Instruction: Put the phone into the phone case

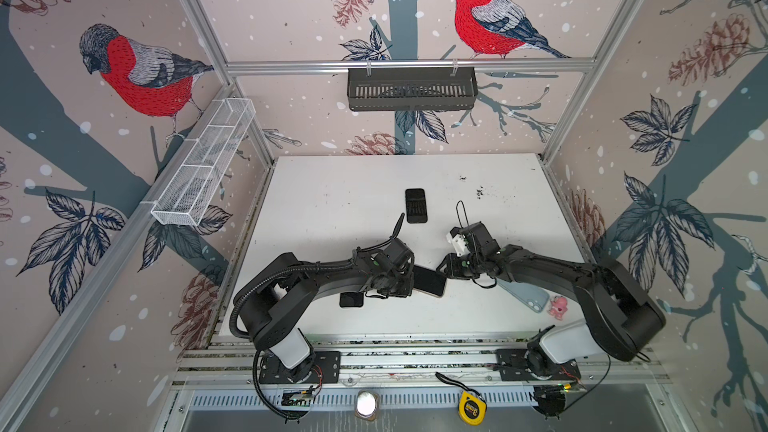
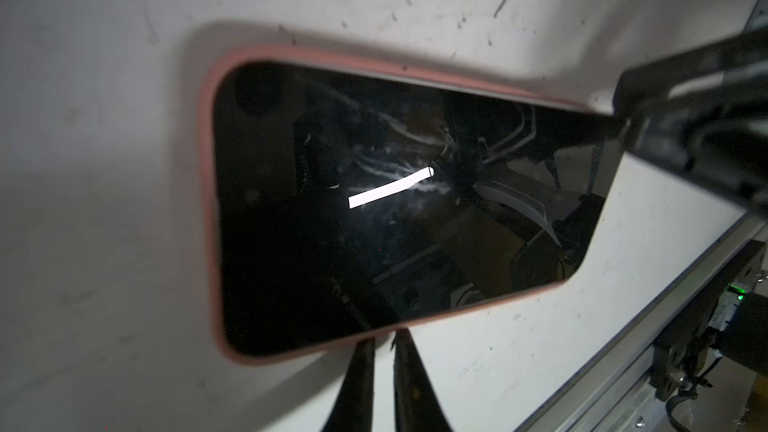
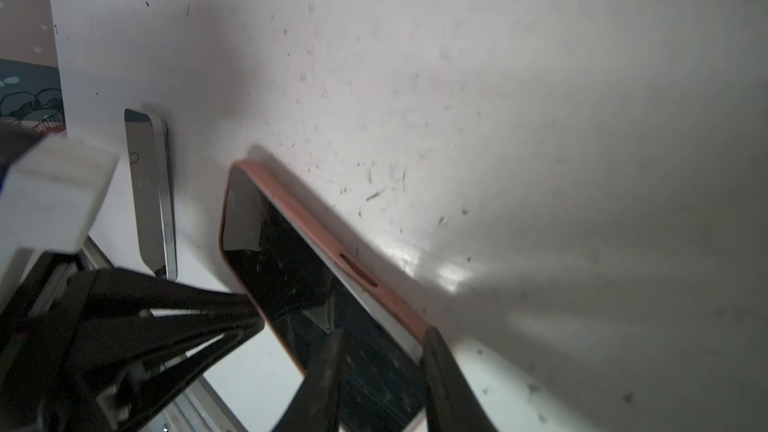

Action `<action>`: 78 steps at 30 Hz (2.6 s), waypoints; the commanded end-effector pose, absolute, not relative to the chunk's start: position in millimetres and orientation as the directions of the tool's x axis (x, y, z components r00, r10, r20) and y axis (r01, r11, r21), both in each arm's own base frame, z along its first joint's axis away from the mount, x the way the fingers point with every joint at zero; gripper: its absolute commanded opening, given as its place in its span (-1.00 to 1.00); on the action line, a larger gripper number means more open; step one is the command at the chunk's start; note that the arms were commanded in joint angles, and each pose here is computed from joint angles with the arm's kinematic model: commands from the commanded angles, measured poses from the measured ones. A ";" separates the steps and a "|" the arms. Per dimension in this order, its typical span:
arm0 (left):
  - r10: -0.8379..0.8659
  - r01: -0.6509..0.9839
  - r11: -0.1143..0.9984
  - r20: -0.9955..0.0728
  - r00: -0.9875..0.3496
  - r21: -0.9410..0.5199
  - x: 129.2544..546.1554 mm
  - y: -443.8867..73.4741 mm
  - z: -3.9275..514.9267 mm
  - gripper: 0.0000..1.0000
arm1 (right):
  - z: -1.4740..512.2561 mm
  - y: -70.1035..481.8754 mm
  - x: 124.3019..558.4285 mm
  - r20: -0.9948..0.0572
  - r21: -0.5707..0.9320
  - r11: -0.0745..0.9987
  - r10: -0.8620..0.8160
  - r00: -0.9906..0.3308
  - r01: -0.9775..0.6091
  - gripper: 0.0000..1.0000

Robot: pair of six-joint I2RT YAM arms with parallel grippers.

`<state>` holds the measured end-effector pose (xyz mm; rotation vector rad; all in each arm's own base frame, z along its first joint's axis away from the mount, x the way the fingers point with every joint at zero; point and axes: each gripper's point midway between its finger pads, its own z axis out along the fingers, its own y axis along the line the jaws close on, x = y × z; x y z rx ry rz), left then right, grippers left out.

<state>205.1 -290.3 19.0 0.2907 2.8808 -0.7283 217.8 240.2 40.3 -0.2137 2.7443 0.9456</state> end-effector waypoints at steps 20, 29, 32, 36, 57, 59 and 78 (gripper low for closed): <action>0.152 0.241 0.868 -0.229 -0.961 -0.435 211.5 -290.3 37.1 -0.57 | 41.5 240.2 186.5 -0.297 0.512 0.825 -0.093 -0.950 -0.240 -0.47; 0.165 0.233 0.891 -0.200 -0.966 -0.389 214.0 -288.5 22.4 -0.54 | 39.1 241.4 183.3 -0.295 0.508 0.824 -0.107 -0.950 -0.251 -0.50; 0.167 0.230 0.895 -0.192 -0.967 -0.382 213.5 -287.5 18.5 -0.53 | 36.1 241.0 182.7 -0.289 0.503 0.827 -0.114 -0.950 -0.253 -0.52; 0.168 0.229 0.896 -0.188 -0.968 -0.380 212.2 -286.8 16.3 -0.54 | 32.3 240.1 181.4 -0.282 0.494 0.831 -0.124 -0.951 -0.255 -0.64; 0.182 0.239 0.896 -0.183 -0.966 -0.374 211.9 -287.9 16.9 -0.55 | 39.1 241.2 188.2 -0.305 0.471 0.842 -0.125 -0.944 -0.264 -0.70; 0.184 0.241 0.896 -0.183 -0.966 -0.373 212.2 -288.0 17.1 -0.56 | 37.0 242.0 188.5 -0.299 0.470 0.843 -0.128 -0.946 -0.262 -0.68; 0.194 0.248 0.894 -0.176 -0.965 -0.372 211.3 -289.4 14.1 -0.56 | 8.6 239.5 176.8 -0.227 0.459 0.851 -0.167 -0.960 -0.256 -0.69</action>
